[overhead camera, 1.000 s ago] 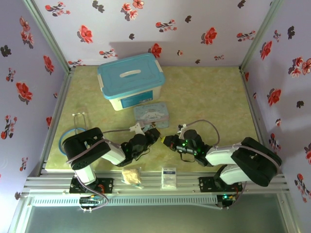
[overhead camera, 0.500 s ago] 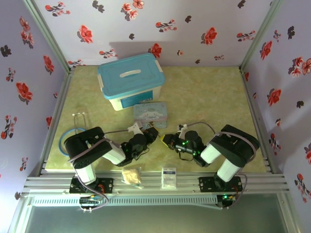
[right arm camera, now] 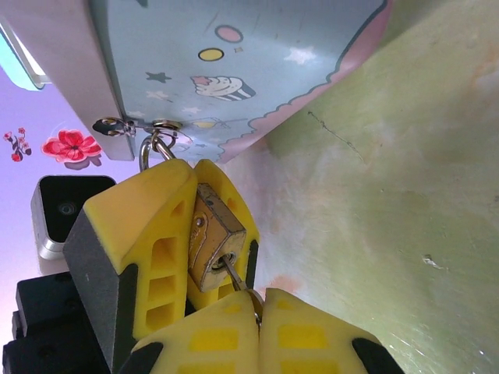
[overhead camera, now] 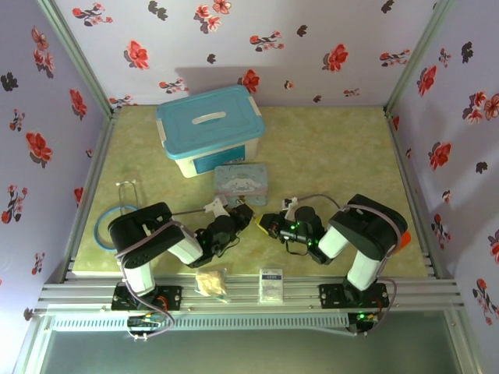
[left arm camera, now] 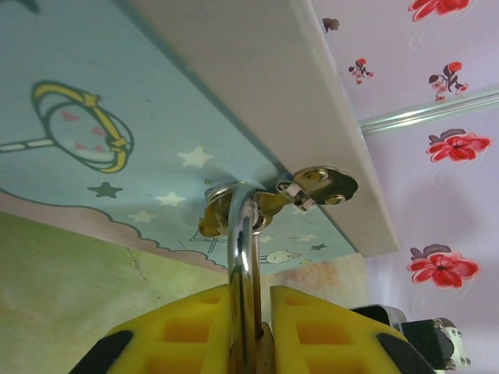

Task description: Unlock a padlock with a key

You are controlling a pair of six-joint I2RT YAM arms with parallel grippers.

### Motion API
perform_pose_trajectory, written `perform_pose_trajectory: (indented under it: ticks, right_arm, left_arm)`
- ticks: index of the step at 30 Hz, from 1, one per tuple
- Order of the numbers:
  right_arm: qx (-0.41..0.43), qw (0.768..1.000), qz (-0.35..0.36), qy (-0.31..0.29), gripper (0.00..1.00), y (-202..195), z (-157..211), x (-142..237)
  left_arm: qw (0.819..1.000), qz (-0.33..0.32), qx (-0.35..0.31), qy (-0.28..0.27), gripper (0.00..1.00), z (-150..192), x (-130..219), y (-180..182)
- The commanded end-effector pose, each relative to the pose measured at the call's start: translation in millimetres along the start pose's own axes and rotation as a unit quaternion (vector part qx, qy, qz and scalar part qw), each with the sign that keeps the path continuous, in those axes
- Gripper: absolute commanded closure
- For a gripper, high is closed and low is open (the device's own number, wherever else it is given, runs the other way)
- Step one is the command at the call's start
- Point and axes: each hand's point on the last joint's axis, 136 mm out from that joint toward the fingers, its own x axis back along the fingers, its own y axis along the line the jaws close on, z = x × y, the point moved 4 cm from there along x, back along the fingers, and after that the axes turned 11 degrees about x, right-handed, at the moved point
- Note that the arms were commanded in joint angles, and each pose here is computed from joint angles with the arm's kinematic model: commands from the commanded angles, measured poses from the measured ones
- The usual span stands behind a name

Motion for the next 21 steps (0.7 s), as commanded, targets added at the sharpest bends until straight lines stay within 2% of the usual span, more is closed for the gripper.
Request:
perform_pose_trajectory:
  ticks: [1, 10, 16, 21]
  right_arm:
    - [0.042, 0.995, -0.078, -0.052, 1.0, 44.4, -29.9, -8.1]
    - [0.044, 0.994, -0.084, -0.051, 1.0, 48.2, -33.3, -16.1]
    - [0.066, 0.993, -0.088, -0.048, 1.0, 56.8, -35.0, -15.2]
    - [0.061, 0.993, -0.092, -0.047, 1.0, 50.3, -40.6, -15.5]
  left_arm:
    - [0.993, 0.065, 0.022, 0.098, 1.0, 36.1, 7.9, -33.9]
    - [0.989, 0.081, 0.023, 0.119, 1.0, 45.5, 1.6, -39.8]
    - [0.989, 0.066, 0.033, 0.126, 1.0, 48.1, 0.1, -29.6]
    - [0.985, 0.086, 0.032, 0.149, 1.0, 54.9, 0.4, -43.7]
